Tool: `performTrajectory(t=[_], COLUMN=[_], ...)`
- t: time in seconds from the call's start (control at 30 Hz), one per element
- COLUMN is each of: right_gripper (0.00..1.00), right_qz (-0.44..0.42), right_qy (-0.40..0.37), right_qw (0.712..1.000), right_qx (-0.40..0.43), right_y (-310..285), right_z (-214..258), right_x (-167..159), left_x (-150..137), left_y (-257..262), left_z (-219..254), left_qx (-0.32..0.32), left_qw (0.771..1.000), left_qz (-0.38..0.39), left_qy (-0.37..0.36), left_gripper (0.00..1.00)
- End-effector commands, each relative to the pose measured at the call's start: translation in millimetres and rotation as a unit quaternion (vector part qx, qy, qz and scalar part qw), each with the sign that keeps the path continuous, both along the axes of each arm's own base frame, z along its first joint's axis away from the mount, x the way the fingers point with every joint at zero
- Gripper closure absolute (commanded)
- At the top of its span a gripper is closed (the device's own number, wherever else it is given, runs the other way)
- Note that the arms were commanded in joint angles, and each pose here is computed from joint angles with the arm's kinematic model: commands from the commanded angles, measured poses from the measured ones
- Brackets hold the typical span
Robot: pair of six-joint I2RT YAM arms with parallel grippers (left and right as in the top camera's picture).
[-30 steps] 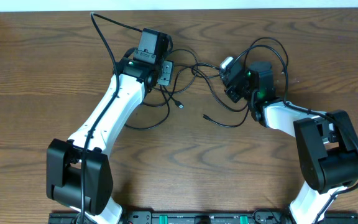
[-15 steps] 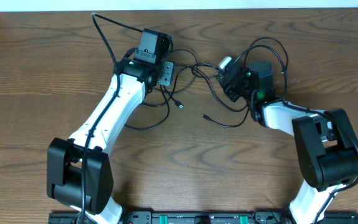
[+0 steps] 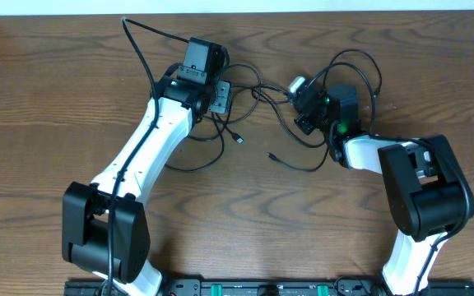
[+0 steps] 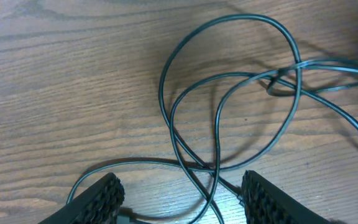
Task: Untangle cables
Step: 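Grasp a black cable loop with the right gripper near the left gripper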
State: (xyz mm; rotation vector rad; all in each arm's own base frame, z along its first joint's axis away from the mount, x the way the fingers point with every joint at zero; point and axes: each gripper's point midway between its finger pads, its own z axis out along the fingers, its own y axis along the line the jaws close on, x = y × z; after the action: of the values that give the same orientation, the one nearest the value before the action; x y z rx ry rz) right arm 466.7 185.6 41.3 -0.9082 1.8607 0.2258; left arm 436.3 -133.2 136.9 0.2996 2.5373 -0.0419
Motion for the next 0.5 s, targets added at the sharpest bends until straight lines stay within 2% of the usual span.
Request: performTrajectory(t=[0.0, 0.2, 0.47], right_gripper=[0.99, 0.99, 0.99], right_qz=[0.004, 0.020, 0.019], right_qy=[0.011, 0.007, -0.021], right_qw=[1.000, 0.998, 0.997], right_qx=[0.017, 0.055, 0.067], right_y=[6.2, 15.3, 12.4], right_z=[0.6, 25.2, 90.6], right_x=[-3.1, -6.4, -16.4], left_x=[2.9, 2.7, 2.7], left_y=[0.8, 0.5, 0.3], left_z=[-2.7, -2.7, -2.7], left_qx=[0.000, 0.000, -0.008], left_qw=[1.000, 1.000, 1.000], left_qz=[0.004, 0.004, 0.016], left_qy=[0.002, 0.002, 0.004], left_gripper=[0.38, 0.38, 0.39])
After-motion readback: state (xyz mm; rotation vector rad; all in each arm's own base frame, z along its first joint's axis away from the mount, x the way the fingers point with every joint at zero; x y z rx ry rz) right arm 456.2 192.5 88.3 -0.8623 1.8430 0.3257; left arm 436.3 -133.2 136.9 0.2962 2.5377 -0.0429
